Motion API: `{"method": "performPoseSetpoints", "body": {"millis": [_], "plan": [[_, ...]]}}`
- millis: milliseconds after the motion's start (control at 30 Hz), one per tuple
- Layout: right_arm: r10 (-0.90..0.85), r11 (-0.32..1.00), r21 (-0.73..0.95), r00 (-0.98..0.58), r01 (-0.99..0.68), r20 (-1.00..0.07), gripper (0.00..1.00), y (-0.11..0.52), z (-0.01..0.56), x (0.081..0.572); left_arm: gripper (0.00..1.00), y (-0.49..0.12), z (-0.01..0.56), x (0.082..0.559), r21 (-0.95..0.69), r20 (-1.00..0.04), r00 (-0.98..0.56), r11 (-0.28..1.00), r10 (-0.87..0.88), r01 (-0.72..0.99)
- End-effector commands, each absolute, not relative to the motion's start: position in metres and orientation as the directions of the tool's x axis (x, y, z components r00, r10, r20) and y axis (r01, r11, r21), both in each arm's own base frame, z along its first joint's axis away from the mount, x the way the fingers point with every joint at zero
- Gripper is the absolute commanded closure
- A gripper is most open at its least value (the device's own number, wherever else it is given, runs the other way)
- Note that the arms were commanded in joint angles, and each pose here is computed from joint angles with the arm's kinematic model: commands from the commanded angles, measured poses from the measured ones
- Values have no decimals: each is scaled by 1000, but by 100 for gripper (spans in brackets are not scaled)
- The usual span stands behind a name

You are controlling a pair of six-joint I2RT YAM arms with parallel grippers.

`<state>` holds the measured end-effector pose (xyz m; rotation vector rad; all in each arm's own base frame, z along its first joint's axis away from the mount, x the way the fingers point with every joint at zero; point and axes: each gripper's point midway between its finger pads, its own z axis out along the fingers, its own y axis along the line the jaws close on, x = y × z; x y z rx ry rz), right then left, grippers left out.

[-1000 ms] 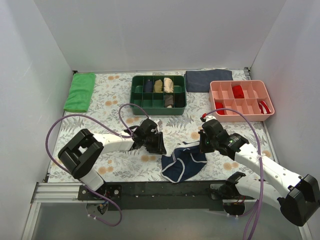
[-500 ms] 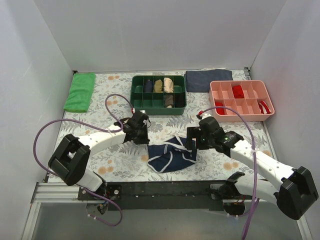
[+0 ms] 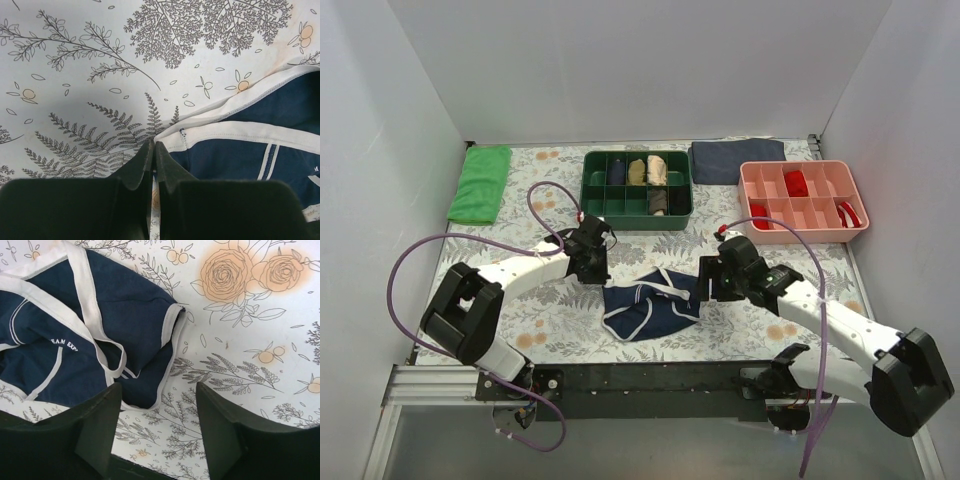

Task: Roll the underwear
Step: Flatten out the underwear at the center of the board.

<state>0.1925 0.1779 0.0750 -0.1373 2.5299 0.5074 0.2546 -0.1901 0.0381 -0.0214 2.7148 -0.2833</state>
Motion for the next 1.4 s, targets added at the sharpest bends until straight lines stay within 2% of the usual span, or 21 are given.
{"method": "performPoseSetpoints", "body": {"millis": [0,33,133,267,333,367,900,1367], "plan": [[10,884,384,-810,-267,-586,35,212,107,226,100,-191,49,267,-185,-432,-901,982,-39,47],[4,881,384,-807,-277,-591,42,216,112,231,100,-192,49,267,-189,-431,-901,981,-37,50],[-50,854,393,-805,-341,-591,46,235,119,241,100,-193,48,266,-197,-430,-902,979,-35,55],[-93,880,336,-816,-336,-571,48,238,115,250,100,-195,48,265,-209,-424,-905,977,-43,51],[-121,891,315,-838,-328,-532,57,235,105,246,100,-196,48,264,-215,-420,-906,975,-46,51],[-125,903,290,-840,-317,-527,57,230,100,246,100,-196,48,264,-221,-421,-906,974,-49,50],[-222,913,237,-893,-332,-392,56,223,56,208,100,-201,46,261,-244,-405,-913,968,-53,52],[-259,873,310,-896,-377,-362,55,250,52,191,100,-202,45,258,-259,-395,-917,965,-63,45]]}}
